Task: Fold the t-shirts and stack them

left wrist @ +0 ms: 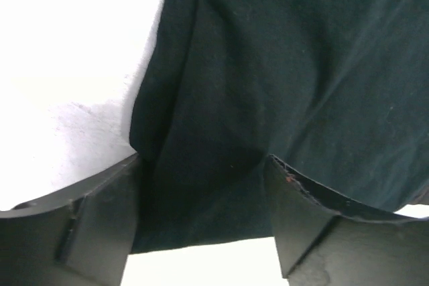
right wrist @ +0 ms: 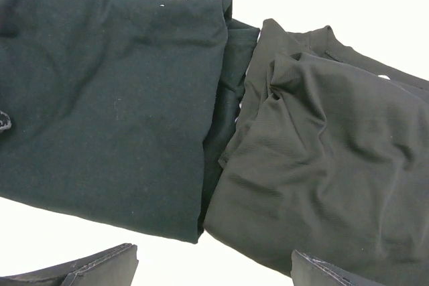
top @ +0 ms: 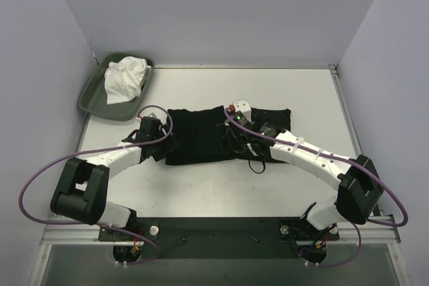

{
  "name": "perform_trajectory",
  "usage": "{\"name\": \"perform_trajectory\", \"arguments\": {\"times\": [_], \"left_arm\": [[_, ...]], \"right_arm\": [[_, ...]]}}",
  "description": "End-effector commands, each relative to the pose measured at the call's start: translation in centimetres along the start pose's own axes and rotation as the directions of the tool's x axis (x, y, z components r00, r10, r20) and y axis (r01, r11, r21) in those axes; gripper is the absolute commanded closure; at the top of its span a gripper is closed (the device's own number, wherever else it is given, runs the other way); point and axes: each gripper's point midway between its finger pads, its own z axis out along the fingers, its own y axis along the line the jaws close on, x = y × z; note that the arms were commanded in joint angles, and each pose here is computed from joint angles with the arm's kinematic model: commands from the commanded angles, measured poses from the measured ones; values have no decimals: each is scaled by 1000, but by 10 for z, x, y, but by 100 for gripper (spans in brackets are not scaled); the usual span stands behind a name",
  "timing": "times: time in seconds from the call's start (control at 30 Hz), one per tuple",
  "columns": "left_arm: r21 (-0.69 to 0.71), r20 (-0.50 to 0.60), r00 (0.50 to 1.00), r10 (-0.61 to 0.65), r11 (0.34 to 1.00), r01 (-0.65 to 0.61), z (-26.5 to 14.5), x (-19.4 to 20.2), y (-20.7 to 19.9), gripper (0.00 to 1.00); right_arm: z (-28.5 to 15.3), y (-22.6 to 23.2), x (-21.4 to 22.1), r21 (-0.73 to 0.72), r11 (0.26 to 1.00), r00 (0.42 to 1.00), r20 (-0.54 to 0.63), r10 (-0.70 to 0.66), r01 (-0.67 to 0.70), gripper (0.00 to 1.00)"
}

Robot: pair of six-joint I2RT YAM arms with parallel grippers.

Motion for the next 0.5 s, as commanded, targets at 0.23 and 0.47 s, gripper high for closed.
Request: {"name": "perform_trajectory", "arguments": {"times": [0.23,0.47], "left_arm": [[-189,-175,984,-20,982,-13,2,60,69,67],[-166,-164,986,-21,986,-7,-14,64,69,100]], "right_arm": [[-19,-3,-9,-26,999,997,63,46,-44,0],[-11,1,-8,-22,998,997,44,62,-61,0]]}}
